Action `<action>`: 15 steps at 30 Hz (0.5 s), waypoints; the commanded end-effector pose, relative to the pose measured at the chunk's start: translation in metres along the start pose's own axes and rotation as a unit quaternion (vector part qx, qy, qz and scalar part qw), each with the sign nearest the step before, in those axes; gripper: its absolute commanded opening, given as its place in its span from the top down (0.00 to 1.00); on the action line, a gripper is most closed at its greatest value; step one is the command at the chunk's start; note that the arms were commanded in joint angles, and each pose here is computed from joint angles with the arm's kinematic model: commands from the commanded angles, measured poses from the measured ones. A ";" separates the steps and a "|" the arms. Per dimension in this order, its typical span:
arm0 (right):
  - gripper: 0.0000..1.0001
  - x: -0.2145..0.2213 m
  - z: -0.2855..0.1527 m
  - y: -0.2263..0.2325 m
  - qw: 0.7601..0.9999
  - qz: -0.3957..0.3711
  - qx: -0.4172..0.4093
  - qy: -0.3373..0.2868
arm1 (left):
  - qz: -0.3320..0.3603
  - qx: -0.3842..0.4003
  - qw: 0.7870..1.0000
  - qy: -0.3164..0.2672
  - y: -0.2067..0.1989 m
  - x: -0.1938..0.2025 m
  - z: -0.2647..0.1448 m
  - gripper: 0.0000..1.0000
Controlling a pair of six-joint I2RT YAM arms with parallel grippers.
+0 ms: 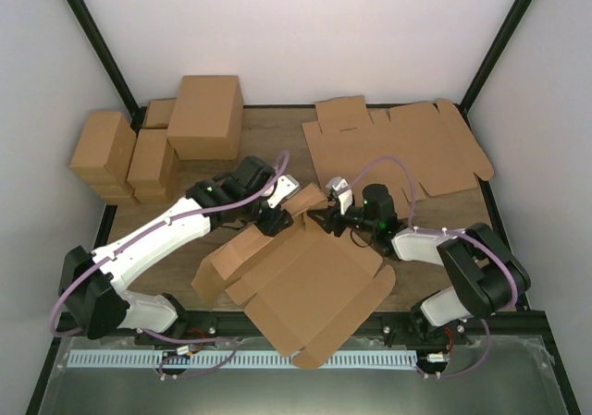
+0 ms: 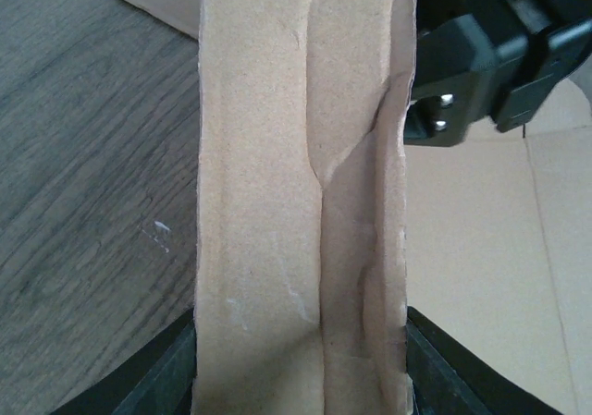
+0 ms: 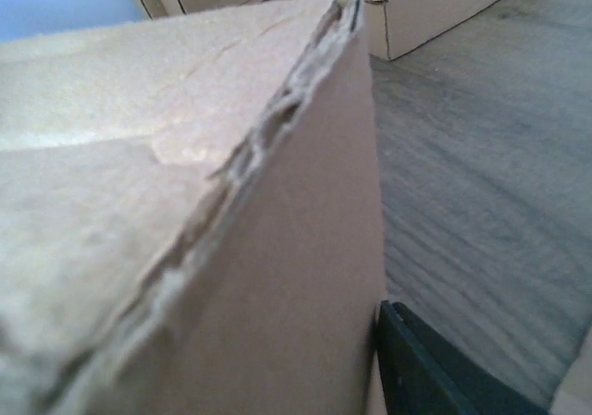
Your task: Fold the paper box
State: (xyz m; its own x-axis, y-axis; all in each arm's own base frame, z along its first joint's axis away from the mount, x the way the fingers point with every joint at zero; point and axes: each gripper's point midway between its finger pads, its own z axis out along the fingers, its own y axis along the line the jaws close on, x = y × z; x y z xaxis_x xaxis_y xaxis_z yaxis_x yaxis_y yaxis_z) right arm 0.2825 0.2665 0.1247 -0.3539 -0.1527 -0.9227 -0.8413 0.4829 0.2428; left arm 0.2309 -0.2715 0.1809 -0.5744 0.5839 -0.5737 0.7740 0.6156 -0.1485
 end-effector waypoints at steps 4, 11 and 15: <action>0.68 -0.027 0.012 -0.013 0.995 -0.016 0.084 -0.054 | -0.011 0.059 0.998 -0.021 -0.024 -0.016 -0.010 0.48; 0.91 -0.023 0.011 -0.027 0.989 0.010 0.134 -0.059 | -0.026 0.057 0.998 -0.017 -0.022 -0.015 -0.008 0.48; 0.98 -0.017 0.012 -0.033 0.983 0.003 0.178 -0.048 | -0.038 0.068 0.997 -0.025 -0.024 -0.020 -0.010 0.48</action>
State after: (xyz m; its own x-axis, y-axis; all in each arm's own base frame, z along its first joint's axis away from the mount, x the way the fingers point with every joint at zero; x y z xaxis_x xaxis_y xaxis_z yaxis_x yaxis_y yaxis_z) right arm 0.3075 0.2669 0.1200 -0.3306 -0.1167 -0.9365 -0.7136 0.6804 0.1671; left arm 0.2344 -0.2747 0.1890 -0.6304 0.5172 -0.5789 0.7259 0.6571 -0.2033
